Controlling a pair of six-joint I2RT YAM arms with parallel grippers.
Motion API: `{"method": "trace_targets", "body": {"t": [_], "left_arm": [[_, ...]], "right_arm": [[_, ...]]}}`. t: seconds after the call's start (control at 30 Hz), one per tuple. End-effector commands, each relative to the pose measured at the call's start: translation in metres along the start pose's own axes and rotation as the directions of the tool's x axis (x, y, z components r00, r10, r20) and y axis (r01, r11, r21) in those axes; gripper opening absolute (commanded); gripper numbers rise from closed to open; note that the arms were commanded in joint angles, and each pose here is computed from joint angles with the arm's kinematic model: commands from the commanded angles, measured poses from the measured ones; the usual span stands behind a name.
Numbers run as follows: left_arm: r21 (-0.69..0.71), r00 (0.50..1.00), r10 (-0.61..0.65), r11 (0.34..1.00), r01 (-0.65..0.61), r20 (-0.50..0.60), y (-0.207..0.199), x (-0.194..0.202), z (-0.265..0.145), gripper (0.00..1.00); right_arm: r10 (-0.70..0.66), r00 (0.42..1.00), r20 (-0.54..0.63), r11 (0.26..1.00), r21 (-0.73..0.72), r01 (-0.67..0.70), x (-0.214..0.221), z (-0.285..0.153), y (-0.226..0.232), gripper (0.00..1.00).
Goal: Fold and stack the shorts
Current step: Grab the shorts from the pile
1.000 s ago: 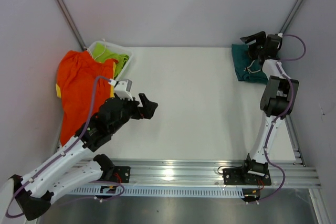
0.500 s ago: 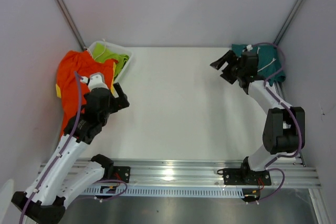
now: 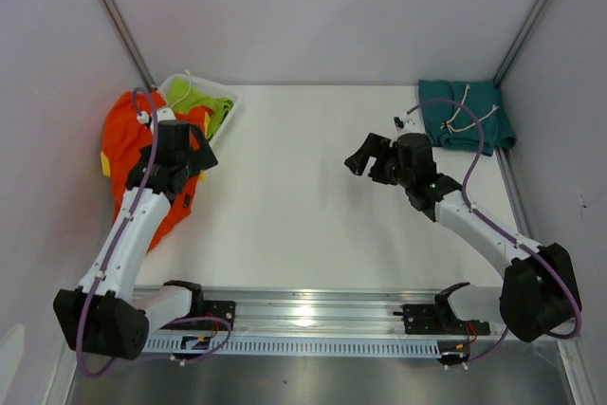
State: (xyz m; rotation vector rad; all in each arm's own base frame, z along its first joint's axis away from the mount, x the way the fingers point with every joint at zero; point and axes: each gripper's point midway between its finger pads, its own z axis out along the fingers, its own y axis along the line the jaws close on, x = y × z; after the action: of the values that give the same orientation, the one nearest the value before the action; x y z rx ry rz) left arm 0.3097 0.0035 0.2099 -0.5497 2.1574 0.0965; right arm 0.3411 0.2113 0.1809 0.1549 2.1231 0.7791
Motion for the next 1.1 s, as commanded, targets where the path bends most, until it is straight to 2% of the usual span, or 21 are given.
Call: {"method": "trace_targets", "body": {"t": [0.0,0.3,0.47,0.5,0.67,0.77,0.87,0.9,0.97,1.0,1.07], "left_arm": [[0.007,0.999,-0.034,0.999,0.034,0.005,0.004,-0.022,0.011,0.95],[-0.074,0.997,-0.060,0.996,0.056,-0.052,0.015,-0.016,0.042,0.81],[-0.092,0.995,-0.068,0.994,0.060,-0.076,0.016,-0.009,0.052,0.79],[-0.095,0.995,-0.067,0.994,0.059,-0.078,0.016,-0.008,0.053,0.75],[-0.124,0.992,-0.076,0.990,0.063,-0.103,0.019,0.002,0.062,0.74],[-0.120,0.991,-0.085,0.990,0.072,-0.105,0.018,0.004,0.068,0.66],[-0.106,0.986,-0.087,0.992,0.072,-0.140,0.013,0.012,0.076,0.50],[-0.085,0.986,-0.089,0.993,0.078,-0.142,0.009,0.012,0.078,0.36],[-0.064,0.985,-0.094,0.994,0.086,-0.147,0.004,0.010,0.078,0.18],[-0.063,0.985,-0.096,0.994,0.088,-0.141,0.003,0.008,0.078,0.03],[-0.079,0.989,-0.085,0.994,0.076,-0.120,0.005,-0.003,0.076,0.00]], "right_arm": [[-0.066,0.997,0.032,0.998,0.005,0.066,0.004,-0.009,-0.007,0.89],[-0.046,0.999,0.025,0.998,-0.049,0.047,0.018,-0.011,-0.007,0.88],[-0.035,0.999,0.011,0.997,-0.075,0.036,0.026,-0.010,-0.006,0.88],[-0.032,0.999,0.009,0.997,-0.076,0.033,0.027,-0.010,-0.006,0.88],[-0.031,0.999,0.013,0.996,-0.083,0.032,0.028,-0.010,-0.007,0.88],[-0.029,1.000,0.002,0.996,-0.079,0.029,0.032,-0.009,-0.009,0.88],[-0.023,1.000,0.000,0.997,-0.076,0.023,0.033,-0.008,-0.012,0.88],[-0.024,1.000,0.001,0.997,-0.077,0.024,0.033,-0.008,-0.012,0.88],[-0.020,1.000,0.007,0.997,-0.073,0.020,0.033,-0.009,-0.014,0.88],[-0.019,1.000,0.008,0.997,-0.072,0.020,0.032,-0.008,-0.014,0.88],[-0.014,1.000,0.001,0.997,-0.073,0.014,0.033,-0.007,-0.015,0.88]]}}
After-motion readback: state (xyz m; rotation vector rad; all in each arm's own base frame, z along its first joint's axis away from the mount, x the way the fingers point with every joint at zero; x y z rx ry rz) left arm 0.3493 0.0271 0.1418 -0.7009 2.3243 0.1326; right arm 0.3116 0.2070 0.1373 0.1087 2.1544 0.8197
